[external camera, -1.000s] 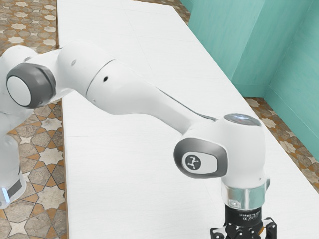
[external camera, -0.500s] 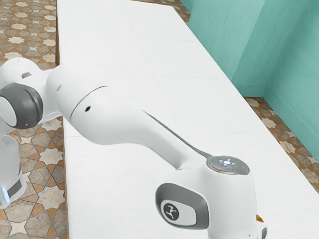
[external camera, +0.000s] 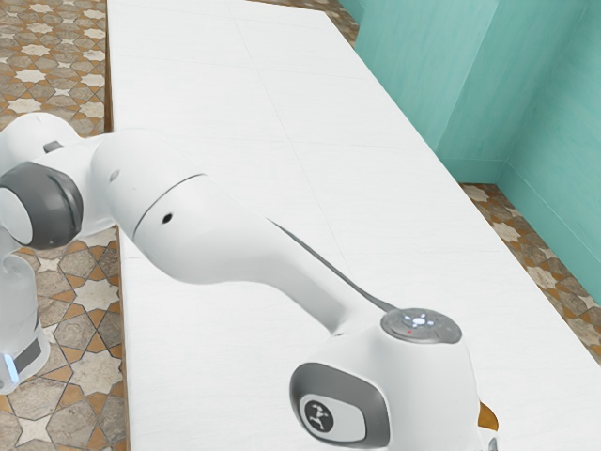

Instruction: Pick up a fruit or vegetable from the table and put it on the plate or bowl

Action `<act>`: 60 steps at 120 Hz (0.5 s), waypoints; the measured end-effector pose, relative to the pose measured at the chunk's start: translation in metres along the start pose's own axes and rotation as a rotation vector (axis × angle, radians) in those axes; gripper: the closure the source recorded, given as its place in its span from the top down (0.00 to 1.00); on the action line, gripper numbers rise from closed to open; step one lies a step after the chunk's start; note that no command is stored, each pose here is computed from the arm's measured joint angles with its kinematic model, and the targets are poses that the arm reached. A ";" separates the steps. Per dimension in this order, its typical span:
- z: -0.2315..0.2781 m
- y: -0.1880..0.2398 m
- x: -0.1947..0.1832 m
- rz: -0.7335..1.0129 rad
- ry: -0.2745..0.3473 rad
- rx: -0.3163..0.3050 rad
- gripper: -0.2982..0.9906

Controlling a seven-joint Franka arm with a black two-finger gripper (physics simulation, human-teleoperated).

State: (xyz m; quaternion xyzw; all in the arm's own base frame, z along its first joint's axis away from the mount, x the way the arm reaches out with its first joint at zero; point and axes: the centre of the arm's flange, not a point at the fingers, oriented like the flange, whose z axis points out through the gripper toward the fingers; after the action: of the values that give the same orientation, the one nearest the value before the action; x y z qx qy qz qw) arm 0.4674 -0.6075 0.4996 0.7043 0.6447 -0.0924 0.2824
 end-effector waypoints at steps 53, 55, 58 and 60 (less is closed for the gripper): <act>-0.489 0.168 0.473 -0.786 0.437 -0.234 0.76; -0.491 0.164 0.478 -0.805 0.434 -0.217 0.76; -0.491 0.159 0.485 -0.833 0.429 -0.187 0.77; -0.491 0.156 0.490 -0.850 0.427 -0.169 0.77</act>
State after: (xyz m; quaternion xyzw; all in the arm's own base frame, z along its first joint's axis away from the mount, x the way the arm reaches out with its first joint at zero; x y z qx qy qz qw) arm 0.5765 0.0642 0.7056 0.3563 0.9242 -0.0004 0.1374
